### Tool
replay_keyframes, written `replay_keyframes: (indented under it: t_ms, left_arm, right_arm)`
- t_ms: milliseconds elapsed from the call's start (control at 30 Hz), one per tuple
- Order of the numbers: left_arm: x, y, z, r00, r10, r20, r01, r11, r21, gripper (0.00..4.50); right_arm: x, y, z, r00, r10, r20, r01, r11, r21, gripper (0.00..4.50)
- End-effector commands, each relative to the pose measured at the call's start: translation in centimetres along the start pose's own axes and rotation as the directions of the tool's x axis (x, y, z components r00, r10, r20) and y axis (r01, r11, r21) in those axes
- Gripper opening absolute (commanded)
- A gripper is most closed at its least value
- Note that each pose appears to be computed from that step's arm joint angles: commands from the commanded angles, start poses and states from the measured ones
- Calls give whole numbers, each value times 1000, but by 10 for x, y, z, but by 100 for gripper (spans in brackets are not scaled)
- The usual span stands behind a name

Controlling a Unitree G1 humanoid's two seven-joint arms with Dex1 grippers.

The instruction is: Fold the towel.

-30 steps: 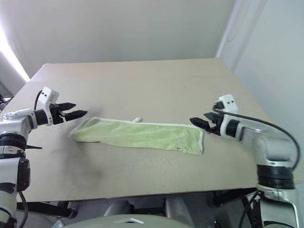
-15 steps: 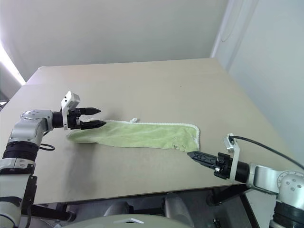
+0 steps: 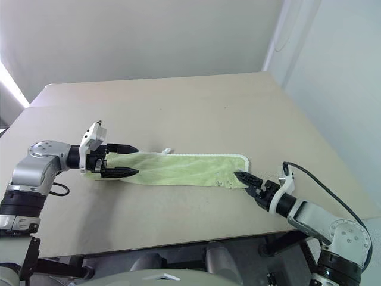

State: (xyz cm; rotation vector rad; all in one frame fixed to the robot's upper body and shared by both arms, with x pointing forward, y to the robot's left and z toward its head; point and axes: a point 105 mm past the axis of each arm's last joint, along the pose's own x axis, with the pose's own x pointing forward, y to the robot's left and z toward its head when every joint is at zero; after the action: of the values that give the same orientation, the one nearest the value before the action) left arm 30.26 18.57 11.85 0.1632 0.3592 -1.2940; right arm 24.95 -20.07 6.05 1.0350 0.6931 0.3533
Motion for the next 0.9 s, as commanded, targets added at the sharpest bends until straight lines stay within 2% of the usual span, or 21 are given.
replay_keyframes:
  t_ms: [33, 133, 267, 400, 533, 567, 833, 900]
  left_arm:
    - [0, 0, 9, 1000, 2, 8, -2, 999, 35, 450]
    - [-1, 2, 7, 1000, 16, 0, -16, 999, 38, 450]
    - [-2, 7, 11, 999, 32, 12, -33, 999, 39, 450]
    - [-3, 11, 8, 999, 46, 3, -46, 998, 39, 450]
    - [-3, 14, 7, 998, 58, 5, -58, 998, 37, 450]
    - [-2, 15, 6, 998, 64, 3, -64, 997, 39, 450]
    - [-6, 24, 5, 994, 111, 6, -111, 993, 31, 450]
    - [-9, 27, 1, 991, 132, -4, -132, 991, 29, 450]
  right_arm:
    - [2, 3, 11, 998, -26, 54, 25, 1000, 6, 433]
    - [6, 8, 7, 999, -16, 37, 16, 1000, 0, 433]
    - [11, 15, -8, 999, 9, -36, -9, 1000, -10, 313]
    - [18, 19, -18, 997, 12, -80, -13, 1000, -19, 166]
    - [22, 21, -9, 999, 8, -51, -10, 999, -34, 16]
    - [22, 23, -5, 999, 18, -38, -19, 999, -36, 3]
    - [2, 22, 31, 999, -9, 46, 14, 995, -99, 3]
    - [-17, 20, 53, 996, -28, 79, 38, 991, -130, 3]
